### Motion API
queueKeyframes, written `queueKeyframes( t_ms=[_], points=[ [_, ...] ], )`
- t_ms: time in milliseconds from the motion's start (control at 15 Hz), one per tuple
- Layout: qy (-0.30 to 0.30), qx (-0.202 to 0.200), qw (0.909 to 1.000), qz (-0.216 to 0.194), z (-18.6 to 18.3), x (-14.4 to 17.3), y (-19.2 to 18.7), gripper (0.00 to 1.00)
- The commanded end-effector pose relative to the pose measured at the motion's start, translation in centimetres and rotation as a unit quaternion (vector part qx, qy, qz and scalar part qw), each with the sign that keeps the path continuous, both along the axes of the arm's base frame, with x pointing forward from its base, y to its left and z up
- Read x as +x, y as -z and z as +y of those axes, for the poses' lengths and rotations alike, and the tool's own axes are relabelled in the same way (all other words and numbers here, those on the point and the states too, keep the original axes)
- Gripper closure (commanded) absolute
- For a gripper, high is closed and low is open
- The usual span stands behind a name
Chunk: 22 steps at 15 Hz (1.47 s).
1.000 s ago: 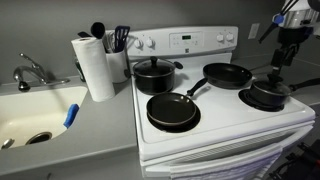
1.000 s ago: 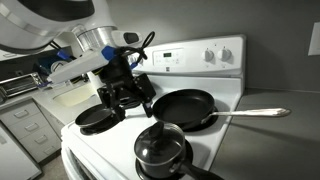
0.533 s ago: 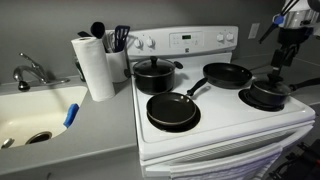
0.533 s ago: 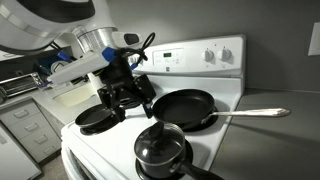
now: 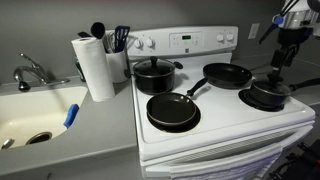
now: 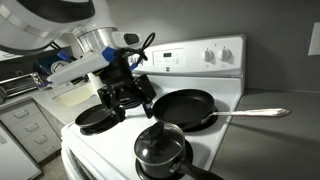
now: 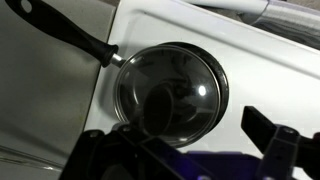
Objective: Remove the lid from the pot on the bottom right stove plate
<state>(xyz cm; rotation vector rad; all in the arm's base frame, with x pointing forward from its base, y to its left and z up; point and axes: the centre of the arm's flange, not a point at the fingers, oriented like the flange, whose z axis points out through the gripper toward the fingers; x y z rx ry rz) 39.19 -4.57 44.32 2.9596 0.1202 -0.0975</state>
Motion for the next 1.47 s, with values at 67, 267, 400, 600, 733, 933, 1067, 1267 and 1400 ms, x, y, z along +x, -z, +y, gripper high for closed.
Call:
queueKeyframes(
  t_ms=[67,267,400,600,733,933,1067,1267,1400],
  points=[
    [0.000,0.000,1.0000,0.000,0.0,0.0,0.0,0.00],
    [0.000,0.000,1.0000,0.000,0.0,0.0,0.0,0.00],
    [0.000,0.000,1.0000,0.000,0.0,0.0,0.0,0.00],
    [0.000,0.009,1.0000,-0.002,-0.2,-0.2,0.1,0.00],
    [0.012,0.028,0.9995,-0.012,-0.8,-0.4,0.0,0.00],
    [0.037,0.043,0.9978,-0.035,-3.3,0.1,-0.6,0.00],
    [0.058,0.054,0.9955,-0.051,-5.3,0.1,-1.2,0.00],
    [0.076,0.106,0.9884,-0.077,-7.5,-0.3,-0.7,0.00],
    [0.064,0.154,0.9807,-0.103,-8.2,-0.5,0.1,0.00]
  ],
)
